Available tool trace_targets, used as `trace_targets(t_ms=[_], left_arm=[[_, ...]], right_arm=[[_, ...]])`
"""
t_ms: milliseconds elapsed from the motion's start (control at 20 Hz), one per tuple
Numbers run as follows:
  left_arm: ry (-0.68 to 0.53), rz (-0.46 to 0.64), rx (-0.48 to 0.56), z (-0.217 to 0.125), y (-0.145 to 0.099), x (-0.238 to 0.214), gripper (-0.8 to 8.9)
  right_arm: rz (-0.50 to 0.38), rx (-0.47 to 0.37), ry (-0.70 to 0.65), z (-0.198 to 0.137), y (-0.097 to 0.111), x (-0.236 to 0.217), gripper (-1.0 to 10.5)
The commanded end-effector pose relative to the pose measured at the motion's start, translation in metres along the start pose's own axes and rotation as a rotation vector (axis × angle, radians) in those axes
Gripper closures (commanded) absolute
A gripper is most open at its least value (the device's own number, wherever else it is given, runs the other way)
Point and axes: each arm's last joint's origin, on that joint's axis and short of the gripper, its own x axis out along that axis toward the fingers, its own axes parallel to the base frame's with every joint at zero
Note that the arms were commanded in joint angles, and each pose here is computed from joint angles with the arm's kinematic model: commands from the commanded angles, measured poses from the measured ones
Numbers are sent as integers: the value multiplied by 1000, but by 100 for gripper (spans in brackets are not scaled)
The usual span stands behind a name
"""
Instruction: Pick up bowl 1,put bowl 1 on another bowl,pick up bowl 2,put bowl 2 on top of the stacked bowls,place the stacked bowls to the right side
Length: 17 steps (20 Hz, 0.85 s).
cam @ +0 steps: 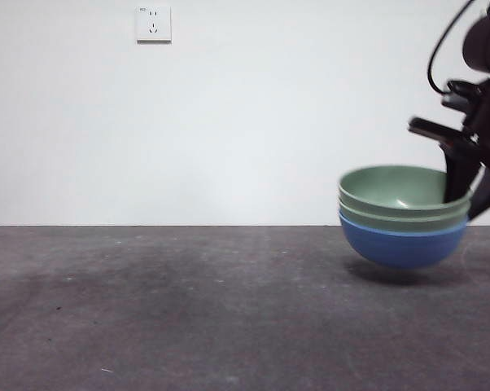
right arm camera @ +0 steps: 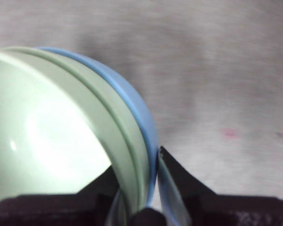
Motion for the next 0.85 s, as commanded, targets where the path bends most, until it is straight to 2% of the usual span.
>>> trace_targets(t_ms=[50,450,650,850], left_arm=[[-6,2,-7,0,0,-1,496],[-6,2,-7,1,0,-1,496],[-6,3,-7,1,0,0,496],[-6,3,-7,0,0,0,496]], right_arm=[[-4,3,17,1,-8,8,959],[-21,10,101,-3,-18,32,951],[-14,11,105,-3,-18,33,763],[-12,11,105,-3,-18,33,750]])
